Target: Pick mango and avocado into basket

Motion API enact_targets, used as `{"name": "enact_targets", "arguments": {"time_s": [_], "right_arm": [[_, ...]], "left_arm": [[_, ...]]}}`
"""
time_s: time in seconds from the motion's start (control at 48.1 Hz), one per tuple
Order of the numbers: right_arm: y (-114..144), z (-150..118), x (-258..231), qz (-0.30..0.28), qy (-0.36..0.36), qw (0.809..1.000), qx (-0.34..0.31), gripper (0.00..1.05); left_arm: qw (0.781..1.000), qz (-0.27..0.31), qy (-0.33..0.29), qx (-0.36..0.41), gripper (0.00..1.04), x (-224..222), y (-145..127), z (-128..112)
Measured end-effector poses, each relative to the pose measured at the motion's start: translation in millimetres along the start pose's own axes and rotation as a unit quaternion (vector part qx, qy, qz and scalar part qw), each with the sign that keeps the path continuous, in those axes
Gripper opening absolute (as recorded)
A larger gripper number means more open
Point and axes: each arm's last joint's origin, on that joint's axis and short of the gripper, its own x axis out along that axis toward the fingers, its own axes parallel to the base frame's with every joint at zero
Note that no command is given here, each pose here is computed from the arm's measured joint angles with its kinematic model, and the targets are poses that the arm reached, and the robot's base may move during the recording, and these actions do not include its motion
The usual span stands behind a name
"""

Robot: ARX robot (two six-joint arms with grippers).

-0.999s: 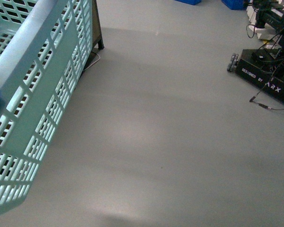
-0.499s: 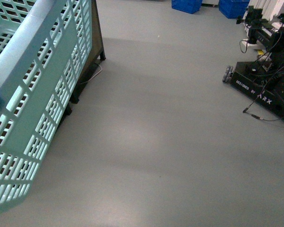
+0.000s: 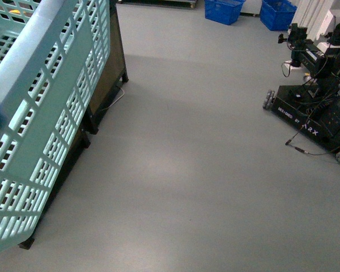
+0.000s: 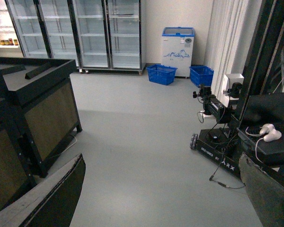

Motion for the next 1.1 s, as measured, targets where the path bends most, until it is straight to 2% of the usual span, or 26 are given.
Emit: {"name": "enact_targets", "arguments": {"time_s": [0.312, 1.103], "right_arm": [[0.0, 0.0, 0.0, -0.002, 0.0, 1.0, 0.0, 0.97], [0.1, -0.1, 0.0, 0.001, 0.001, 1.0, 0.0, 0.97]], "left_arm": [[1.0, -0.001, 0.013, -0.002, 0.05, 0.4, 0.3, -1.7], [1.0, 0.003, 0.0, 0.002, 0.05, 0.6, 1.4, -0.4]]}}
